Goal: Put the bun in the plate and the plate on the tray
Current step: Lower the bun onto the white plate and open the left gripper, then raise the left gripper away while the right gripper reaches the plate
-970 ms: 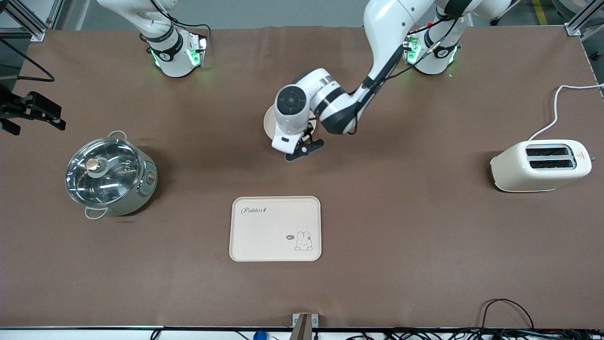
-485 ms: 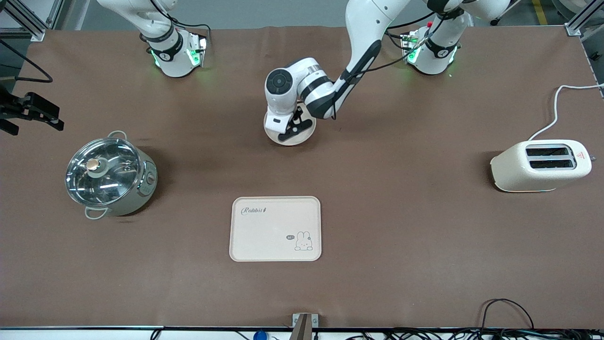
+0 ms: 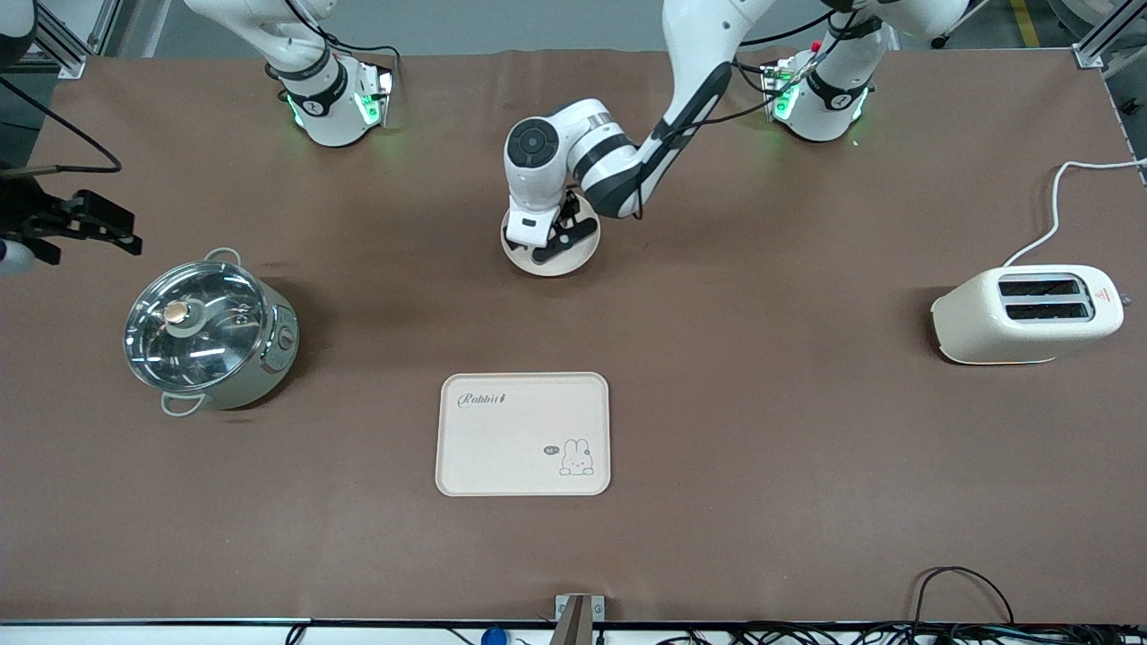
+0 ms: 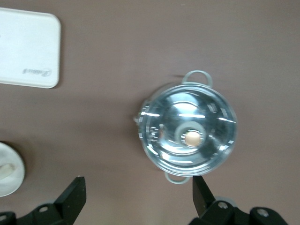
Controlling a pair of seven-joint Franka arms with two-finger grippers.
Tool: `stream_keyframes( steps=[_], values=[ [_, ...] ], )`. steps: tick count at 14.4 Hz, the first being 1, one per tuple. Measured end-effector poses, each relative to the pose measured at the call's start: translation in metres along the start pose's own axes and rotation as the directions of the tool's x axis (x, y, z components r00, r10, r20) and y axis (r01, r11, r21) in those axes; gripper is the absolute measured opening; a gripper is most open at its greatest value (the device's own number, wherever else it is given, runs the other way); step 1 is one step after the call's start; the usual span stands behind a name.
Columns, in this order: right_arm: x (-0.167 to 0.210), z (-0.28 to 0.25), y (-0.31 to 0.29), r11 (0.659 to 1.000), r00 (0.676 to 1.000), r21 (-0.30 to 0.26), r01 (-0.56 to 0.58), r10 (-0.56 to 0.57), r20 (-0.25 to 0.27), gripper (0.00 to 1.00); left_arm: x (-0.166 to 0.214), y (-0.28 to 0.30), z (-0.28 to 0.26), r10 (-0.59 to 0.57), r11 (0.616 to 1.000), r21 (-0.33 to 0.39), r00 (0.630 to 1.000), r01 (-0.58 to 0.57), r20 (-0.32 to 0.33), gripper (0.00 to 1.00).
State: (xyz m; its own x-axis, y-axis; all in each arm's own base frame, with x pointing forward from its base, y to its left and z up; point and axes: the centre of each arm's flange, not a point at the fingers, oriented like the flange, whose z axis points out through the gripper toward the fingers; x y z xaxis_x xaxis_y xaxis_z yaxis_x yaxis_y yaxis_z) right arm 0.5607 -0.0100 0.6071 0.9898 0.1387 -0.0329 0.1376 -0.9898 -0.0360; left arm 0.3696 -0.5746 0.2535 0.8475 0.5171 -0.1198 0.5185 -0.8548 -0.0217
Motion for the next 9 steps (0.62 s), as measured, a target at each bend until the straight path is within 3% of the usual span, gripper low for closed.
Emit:
stream_keyframes(
  steps=[3, 6, 9],
  values=[
    [0.012, 0.050, -0.023, 0.997, 1.000, 0.071, 0.017, -0.017, -0.003, 1.00, 0.102, -0.007, -0.086, -0.006, 0.999, -0.032, 0.997, 0.004, -0.073, 1.00],
    [0.015, 0.118, -0.050, 0.996, 0.999, 0.089, -0.005, 0.002, 0.033, 1.00, 0.208, -0.033, -0.153, 0.004, 0.998, -0.068, 0.987, -0.015, -0.160, 1.00],
    [0.003, 0.197, -0.096, 0.993, 0.998, 0.103, -0.053, 0.049, 0.043, 1.00, 0.286, -0.068, -0.192, 0.061, 0.993, -0.083, 0.975, -0.081, -0.214, 1.00]
  ],
)
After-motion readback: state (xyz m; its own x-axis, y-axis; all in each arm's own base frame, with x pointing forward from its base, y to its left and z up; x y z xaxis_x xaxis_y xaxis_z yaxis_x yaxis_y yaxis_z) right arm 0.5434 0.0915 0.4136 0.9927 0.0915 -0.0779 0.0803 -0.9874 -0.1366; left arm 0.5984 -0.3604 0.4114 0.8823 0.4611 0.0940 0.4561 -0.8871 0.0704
